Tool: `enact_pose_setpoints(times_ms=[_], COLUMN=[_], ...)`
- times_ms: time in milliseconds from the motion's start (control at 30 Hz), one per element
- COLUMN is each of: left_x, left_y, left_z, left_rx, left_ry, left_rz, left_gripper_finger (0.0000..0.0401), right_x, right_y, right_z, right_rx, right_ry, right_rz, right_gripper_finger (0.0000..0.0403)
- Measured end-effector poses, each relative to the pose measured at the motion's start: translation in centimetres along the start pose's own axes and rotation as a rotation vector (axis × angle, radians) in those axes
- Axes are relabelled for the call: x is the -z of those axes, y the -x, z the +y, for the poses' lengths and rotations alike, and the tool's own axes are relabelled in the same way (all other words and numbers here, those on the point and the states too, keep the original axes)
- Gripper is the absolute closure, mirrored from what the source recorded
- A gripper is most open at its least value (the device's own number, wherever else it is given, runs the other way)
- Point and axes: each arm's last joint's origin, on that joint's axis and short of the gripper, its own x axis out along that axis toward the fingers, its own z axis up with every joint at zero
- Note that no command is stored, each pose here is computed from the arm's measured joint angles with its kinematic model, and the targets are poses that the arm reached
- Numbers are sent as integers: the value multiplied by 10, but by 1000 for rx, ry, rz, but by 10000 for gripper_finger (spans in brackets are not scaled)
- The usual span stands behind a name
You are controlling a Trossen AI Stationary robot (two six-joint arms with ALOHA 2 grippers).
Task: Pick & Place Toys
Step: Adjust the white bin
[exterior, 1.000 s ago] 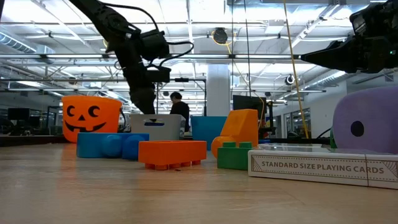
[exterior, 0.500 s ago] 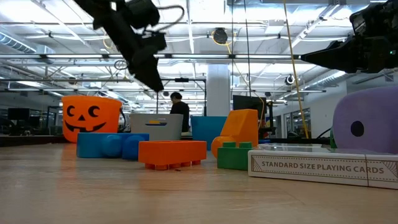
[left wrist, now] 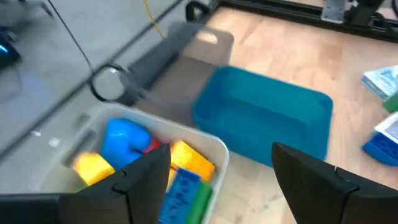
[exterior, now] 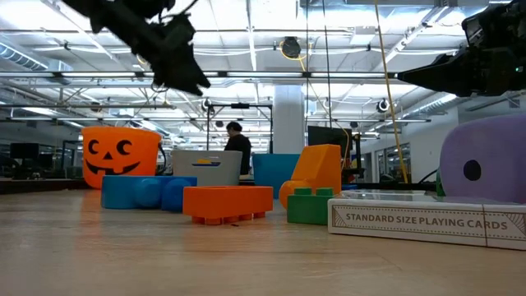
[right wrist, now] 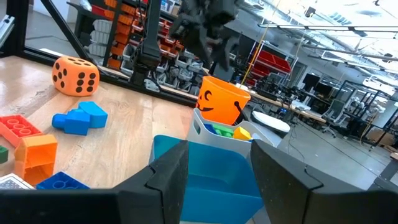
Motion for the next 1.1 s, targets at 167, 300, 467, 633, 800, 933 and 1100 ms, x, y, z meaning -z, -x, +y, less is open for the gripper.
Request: enact_pose_setpoints(times_ms=[167,300,467,633,800,933,1100], left_x=[35,56,82,106,117,126,133], left_y=[-15,-21,-20,-23,-27,-33,-47], left_z=[-5,-5,8,17,17,18,20], left_rx=[78,48,-235,-388,-408,-470,-544], left_ry=[68,75,148,278,390,372,353], left_rz=[-26,-49,-5,68,87,133,139], left_gripper_finger=[116,116,116,116,116,116,116], right_x=[0,0,0,0,1,0,0], right_y=[0,0,0,0,0,-1,-1], right_z=[0,0,0,0,0,0,0], right_rx=[0,-1,0,-1,-2,0,2], right_ry=[-6,2,2,4,7,6,8], right_rz=[1,0,0,2,7,5,6], right_gripper_finger=[234,234,234,234,234,234,234])
